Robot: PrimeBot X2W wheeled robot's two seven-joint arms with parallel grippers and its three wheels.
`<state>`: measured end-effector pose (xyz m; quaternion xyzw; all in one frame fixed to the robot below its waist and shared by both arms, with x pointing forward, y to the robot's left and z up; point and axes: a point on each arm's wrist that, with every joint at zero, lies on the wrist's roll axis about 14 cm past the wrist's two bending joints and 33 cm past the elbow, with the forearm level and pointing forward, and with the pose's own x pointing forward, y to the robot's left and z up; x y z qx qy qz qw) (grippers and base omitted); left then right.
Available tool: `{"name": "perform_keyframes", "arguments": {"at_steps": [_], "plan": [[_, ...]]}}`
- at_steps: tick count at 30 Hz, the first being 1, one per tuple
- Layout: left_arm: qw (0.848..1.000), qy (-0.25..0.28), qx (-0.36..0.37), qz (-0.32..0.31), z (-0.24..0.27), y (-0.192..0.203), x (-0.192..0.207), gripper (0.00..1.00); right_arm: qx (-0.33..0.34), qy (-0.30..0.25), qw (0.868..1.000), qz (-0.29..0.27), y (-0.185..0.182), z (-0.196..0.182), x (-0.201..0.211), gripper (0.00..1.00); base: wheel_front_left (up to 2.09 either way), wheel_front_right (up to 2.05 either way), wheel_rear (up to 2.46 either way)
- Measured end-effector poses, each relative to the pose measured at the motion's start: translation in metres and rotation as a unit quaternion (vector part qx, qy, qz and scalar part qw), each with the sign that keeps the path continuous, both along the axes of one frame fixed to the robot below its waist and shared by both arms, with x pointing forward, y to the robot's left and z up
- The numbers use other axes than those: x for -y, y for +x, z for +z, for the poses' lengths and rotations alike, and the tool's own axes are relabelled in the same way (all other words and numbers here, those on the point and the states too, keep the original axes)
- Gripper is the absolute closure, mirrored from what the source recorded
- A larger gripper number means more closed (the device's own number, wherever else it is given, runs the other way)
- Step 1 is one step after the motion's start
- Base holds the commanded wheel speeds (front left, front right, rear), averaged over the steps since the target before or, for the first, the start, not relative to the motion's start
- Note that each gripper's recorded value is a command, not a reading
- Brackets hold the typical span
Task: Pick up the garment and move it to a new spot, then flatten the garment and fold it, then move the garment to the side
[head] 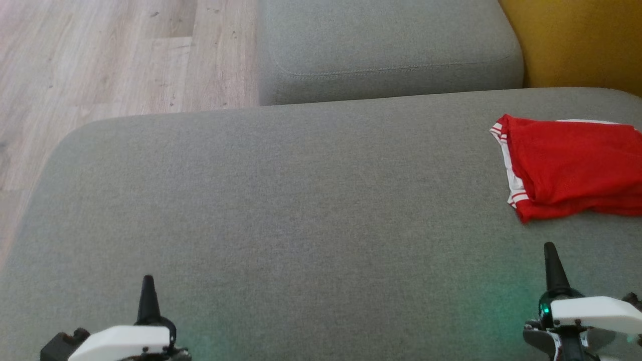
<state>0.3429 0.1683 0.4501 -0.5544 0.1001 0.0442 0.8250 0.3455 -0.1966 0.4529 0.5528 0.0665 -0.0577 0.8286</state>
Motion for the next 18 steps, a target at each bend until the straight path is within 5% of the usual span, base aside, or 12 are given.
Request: {"name": "perform_keyframes", "arguments": {"at_steps": [18], "plan": [[0.994, -0.105, 0.021, 0.021, 0.011, 0.016, -0.01, 1.0, 0.015, 0.105, 0.994, -0.02, 0.013, 0.008, 0.006, 1.0, 0.0, 0.0, 0.0]]}}
